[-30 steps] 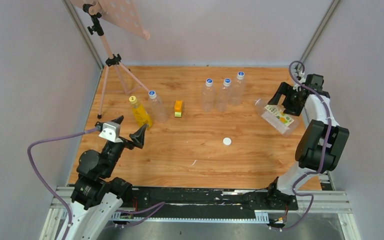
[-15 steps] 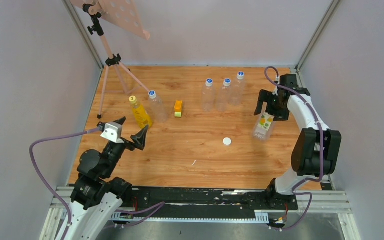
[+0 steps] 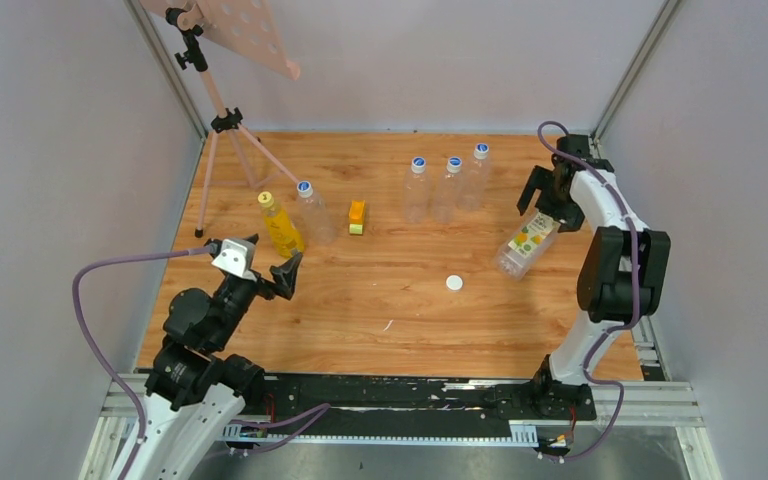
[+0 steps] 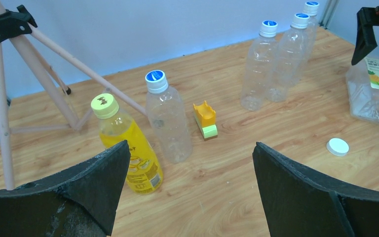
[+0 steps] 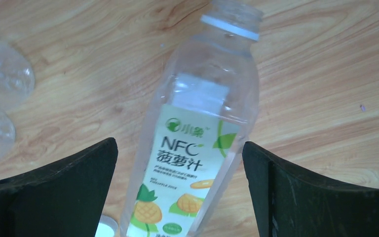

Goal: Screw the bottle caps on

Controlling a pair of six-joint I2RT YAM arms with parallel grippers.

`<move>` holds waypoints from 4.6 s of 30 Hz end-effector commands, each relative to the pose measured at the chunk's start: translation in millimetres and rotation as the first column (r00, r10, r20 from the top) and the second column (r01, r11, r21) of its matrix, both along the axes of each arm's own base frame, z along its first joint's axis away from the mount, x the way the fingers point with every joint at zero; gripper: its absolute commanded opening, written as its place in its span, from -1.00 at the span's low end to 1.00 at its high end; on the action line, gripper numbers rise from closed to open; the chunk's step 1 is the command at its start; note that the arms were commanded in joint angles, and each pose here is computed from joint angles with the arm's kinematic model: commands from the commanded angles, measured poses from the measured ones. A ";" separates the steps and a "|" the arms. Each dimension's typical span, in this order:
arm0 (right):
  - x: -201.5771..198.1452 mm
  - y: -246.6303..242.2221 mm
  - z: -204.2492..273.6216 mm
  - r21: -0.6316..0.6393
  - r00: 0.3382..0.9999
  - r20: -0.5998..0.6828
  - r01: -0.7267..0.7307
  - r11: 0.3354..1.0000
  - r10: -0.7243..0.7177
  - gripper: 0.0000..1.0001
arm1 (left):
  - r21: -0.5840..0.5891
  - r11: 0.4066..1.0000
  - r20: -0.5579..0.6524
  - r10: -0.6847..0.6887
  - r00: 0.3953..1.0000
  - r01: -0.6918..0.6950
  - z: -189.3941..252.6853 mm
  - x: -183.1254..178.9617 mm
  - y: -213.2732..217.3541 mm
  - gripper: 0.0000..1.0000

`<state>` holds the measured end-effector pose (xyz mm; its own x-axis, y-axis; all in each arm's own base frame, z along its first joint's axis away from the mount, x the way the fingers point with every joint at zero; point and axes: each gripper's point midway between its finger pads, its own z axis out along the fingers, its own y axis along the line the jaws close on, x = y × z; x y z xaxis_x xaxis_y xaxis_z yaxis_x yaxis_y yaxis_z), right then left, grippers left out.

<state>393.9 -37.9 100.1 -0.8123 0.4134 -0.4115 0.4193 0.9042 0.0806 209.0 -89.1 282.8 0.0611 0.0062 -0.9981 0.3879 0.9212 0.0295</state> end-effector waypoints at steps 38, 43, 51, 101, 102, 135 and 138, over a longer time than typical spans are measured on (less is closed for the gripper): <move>-59.1 142.4 156.7 0.314 0.610 0.778 -0.584 0.748 0.149 -0.44 | -0.255 0.896 -0.475 -0.443 0.760 0.362 8.9 20.5 -157.9 1.00; -85.3 170.3 177.5 0.238 0.447 0.870 -0.749 0.618 0.207 -0.41 | -0.284 0.913 -0.500 -0.402 0.767 0.293 6.8 34.1 -199.1 1.00; -122.3 198.7 209.1 0.187 0.278 0.945 -0.890 0.415 0.170 -0.41 | -0.439 0.645 -0.184 -0.746 0.640 0.625 54.8 5.9 -255.4 1.00; -161.2 242.3 228.7 0.155 0.179 0.978 -0.966 0.209 0.105 0.05 | -0.448 0.339 -0.041 -0.932 0.359 0.827 39.9 -32.0 -333.5 0.23; -159.9 242.1 226.3 0.160 0.187 0.976 -0.963 0.216 0.114 0.14 | -0.451 0.390 -0.090 -0.915 0.394 0.803 29.6 -26.5 -331.8 0.19; -162.5 247.1 230.8 0.159 0.192 0.961 -0.973 0.168 0.201 -0.68 | -0.070 0.650 -0.212 -0.751 0.625 0.757 -0.9 -20.3 -259.4 0.23; -166.2 247.5 238.5 0.114 0.143 0.970 -0.981 0.155 0.195 -0.69 | -0.088 0.646 -0.203 -0.757 0.621 0.759 3.3 -17.5 -256.9 0.89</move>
<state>236.9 208.2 312.9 -0.5666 0.2913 -0.7708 -0.7556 0.1894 0.6270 194.2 -347.0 264.0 -0.1896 0.1092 -0.9758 0.9296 0.3398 -0.1427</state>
